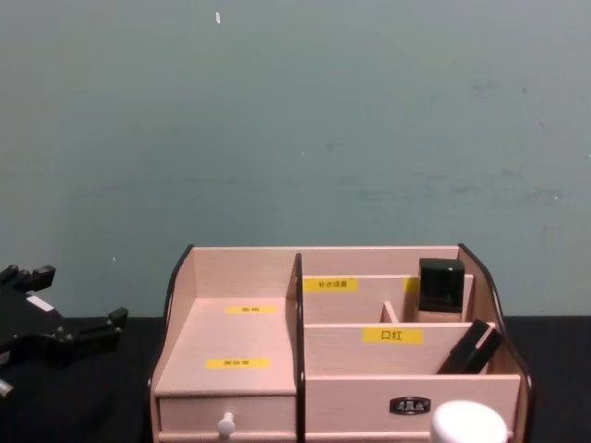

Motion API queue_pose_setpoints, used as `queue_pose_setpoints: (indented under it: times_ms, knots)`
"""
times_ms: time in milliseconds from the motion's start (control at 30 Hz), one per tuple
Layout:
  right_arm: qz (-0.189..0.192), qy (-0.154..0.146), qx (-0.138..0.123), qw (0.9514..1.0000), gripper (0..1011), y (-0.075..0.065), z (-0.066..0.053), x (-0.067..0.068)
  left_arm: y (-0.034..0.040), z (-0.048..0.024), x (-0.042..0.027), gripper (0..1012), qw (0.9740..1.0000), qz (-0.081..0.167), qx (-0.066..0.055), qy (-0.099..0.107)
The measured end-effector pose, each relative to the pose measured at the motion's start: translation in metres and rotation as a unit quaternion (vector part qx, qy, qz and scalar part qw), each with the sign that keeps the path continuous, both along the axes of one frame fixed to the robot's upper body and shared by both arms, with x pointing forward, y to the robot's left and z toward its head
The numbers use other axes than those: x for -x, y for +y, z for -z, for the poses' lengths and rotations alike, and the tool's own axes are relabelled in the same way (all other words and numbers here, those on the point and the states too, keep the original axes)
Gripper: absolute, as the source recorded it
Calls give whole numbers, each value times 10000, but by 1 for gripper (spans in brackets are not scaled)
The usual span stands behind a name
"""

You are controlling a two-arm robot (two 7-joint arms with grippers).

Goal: Pick up the facial cleanser and watermelon frost from the table and place them into the tiered storage box.

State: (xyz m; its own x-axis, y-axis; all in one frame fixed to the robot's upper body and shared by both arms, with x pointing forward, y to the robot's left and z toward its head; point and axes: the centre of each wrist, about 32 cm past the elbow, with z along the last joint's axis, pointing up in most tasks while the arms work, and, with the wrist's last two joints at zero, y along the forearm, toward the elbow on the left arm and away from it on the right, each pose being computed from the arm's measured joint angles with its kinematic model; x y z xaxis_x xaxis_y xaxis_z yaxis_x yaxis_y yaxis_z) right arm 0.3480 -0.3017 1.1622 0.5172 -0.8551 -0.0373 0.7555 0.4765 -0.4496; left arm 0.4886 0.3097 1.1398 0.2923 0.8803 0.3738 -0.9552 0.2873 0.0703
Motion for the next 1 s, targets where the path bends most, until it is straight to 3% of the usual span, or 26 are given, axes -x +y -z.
queue_pose_setpoints:
  times_ms: [567, 733, 1000]
  knots:
    - [-150, -267, -156, 9994, 724, 28, -37, -85, 0, 0, 0, 1001, 10000, 0, 0, 0]
    - [-223, -366, -149, 9990, 726, 59, -103, -136, 0, 0, 0, 1002, 10000, 0, 0, 0]
    - [-330, -754, -59, 9966, 724, 105, -368, -272, 0, 0, 0, 1001, 10000, 0, 0, 0]
